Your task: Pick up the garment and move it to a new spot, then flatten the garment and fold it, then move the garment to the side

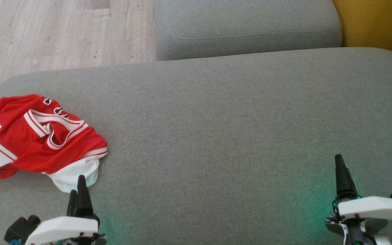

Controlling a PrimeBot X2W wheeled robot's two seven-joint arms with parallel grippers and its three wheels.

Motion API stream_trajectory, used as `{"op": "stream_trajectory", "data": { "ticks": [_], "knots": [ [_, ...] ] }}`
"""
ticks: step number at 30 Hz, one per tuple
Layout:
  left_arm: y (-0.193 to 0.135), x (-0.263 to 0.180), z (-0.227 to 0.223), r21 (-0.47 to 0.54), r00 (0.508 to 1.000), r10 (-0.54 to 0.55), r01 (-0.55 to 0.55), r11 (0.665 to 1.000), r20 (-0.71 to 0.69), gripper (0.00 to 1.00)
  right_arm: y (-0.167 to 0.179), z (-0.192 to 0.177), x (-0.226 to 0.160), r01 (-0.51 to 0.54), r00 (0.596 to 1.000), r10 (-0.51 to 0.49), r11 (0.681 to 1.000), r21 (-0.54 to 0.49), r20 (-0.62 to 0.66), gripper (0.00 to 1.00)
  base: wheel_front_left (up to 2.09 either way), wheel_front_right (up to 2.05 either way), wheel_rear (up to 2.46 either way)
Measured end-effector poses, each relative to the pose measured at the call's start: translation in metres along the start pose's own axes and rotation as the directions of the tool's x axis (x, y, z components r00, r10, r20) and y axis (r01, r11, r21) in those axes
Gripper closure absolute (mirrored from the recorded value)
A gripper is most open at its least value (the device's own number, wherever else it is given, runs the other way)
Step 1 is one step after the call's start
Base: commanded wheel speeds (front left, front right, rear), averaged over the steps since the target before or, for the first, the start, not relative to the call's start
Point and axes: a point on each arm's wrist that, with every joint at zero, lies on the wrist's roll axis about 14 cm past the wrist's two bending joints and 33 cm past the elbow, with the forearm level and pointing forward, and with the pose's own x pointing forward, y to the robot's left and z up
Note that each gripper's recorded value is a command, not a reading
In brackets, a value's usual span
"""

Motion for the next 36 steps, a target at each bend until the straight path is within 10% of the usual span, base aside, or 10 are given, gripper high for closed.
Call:
{"op": "stream_trajectory", "data": {
  "ticks": [36],
  "knots": [
    [-0.016,-0.003,-0.004,0.484,0.997,-0.074,0.059,0.873,0.011,0.0,0.029,-0.008,0.003,-0.095,0.995,0.097,0.9,-0.425,-0.016,0.0,0.0,0.0,0.0]
  ]
}}
